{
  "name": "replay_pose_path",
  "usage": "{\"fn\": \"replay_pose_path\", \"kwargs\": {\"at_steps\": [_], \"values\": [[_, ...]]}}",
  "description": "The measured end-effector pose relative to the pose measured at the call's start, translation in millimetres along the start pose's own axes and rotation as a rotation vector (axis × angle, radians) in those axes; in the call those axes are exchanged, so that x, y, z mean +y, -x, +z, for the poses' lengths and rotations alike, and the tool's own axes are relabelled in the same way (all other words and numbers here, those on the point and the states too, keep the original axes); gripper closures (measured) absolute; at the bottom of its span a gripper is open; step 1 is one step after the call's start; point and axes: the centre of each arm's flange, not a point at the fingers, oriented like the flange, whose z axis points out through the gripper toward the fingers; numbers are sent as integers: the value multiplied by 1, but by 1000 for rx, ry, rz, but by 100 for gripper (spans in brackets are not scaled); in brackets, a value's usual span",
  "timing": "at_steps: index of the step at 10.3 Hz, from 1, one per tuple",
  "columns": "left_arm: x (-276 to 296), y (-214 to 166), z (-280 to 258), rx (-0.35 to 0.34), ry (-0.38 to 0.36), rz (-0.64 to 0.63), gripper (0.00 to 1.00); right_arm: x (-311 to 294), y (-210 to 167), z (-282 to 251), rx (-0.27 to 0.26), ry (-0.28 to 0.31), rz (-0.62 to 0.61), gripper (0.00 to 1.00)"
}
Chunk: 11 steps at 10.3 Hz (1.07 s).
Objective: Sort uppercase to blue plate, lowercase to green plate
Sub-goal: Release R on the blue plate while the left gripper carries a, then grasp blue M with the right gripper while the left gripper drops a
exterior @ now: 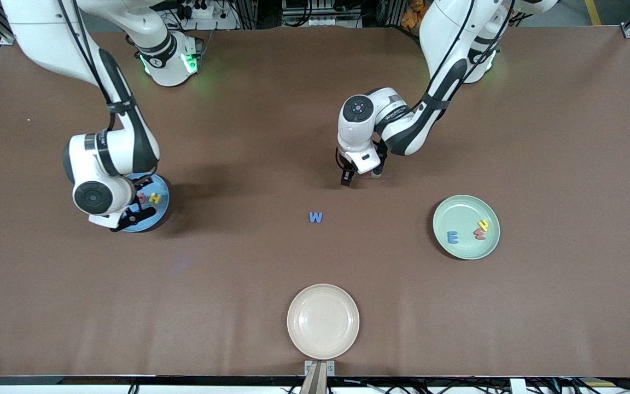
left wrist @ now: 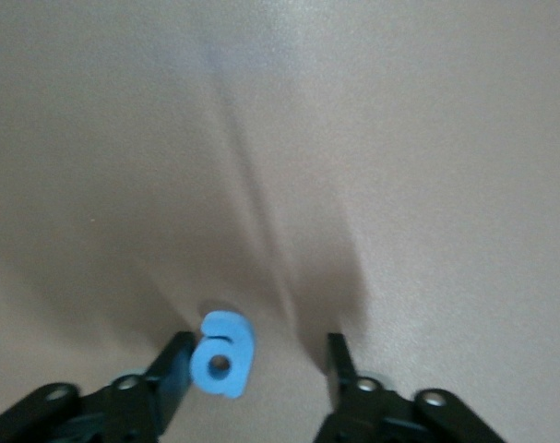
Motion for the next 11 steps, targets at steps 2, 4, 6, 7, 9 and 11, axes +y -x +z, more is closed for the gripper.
{"fn": "replay_pose_path", "kwargs": {"at_steps": [2, 4, 6, 7, 9, 11], "values": [[0, 0, -3, 1, 3, 0, 67, -61, -8, -33, 34, -40, 76, 16], [9, -12, -5, 2, 10, -24, 73, -121, -15, -60, 75, -113, 148, 16], [38, -51, -25, 0, 47, -99, 73, -176, -17, -90, 122, -143, 245, 14], [59, -86, -43, 3, 77, -147, 73, -201, -17, -105, 153, -154, 287, 14], [92, -177, -77, 25, 124, -227, 73, -239, -23, -126, 277, -205, 340, 14], [107, -264, -86, 48, 135, -258, 73, -271, -44, -127, 406, -287, 410, 14]]}}
